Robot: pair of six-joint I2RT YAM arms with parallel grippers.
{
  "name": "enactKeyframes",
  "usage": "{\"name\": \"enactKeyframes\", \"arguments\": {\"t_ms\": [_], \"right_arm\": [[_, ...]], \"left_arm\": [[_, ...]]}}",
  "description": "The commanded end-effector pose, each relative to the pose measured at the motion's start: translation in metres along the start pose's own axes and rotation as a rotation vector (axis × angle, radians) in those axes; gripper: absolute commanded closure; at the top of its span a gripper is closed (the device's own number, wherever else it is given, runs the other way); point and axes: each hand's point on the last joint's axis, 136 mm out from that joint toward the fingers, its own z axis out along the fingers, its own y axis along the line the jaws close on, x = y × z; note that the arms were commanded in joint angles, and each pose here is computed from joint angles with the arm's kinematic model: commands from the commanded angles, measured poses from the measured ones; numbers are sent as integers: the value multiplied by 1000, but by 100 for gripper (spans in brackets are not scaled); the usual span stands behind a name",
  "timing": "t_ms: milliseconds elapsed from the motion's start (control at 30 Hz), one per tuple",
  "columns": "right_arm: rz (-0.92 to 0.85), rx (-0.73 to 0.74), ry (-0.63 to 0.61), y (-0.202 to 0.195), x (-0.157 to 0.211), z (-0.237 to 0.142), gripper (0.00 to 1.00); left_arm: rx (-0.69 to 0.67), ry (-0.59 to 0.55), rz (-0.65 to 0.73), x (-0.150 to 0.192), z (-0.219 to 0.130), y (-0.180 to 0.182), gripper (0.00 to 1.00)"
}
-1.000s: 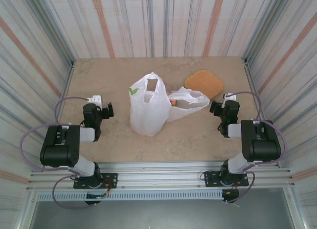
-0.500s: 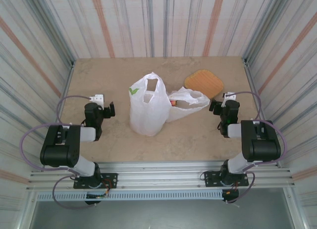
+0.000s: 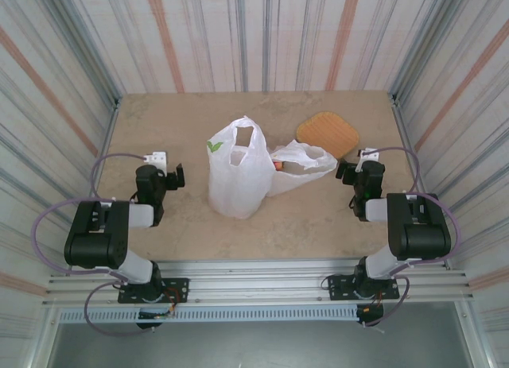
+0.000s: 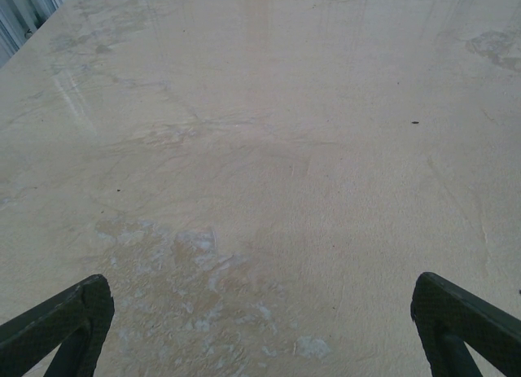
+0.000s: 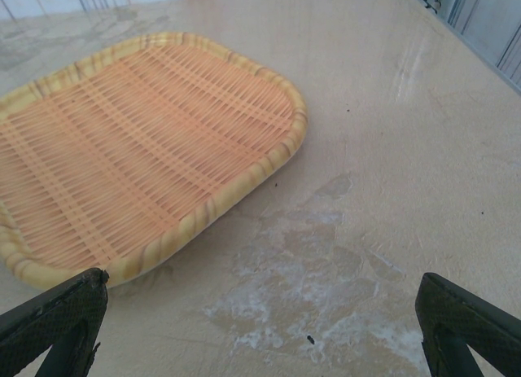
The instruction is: Place the fruits into the plastic bag
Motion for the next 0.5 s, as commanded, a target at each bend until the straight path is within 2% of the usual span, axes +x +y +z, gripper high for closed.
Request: {"name": "enactKeyframes", "arguments": {"t_ms": [0, 467], "right_arm": [[9, -6, -12, 1, -3, -1, 1], [8, -6, -12, 1, -2, -1, 1]], "left_arm": [[-13, -19, 22, -10, 2, 1, 1], [-13, -19, 22, -10, 2, 1, 1]]}}
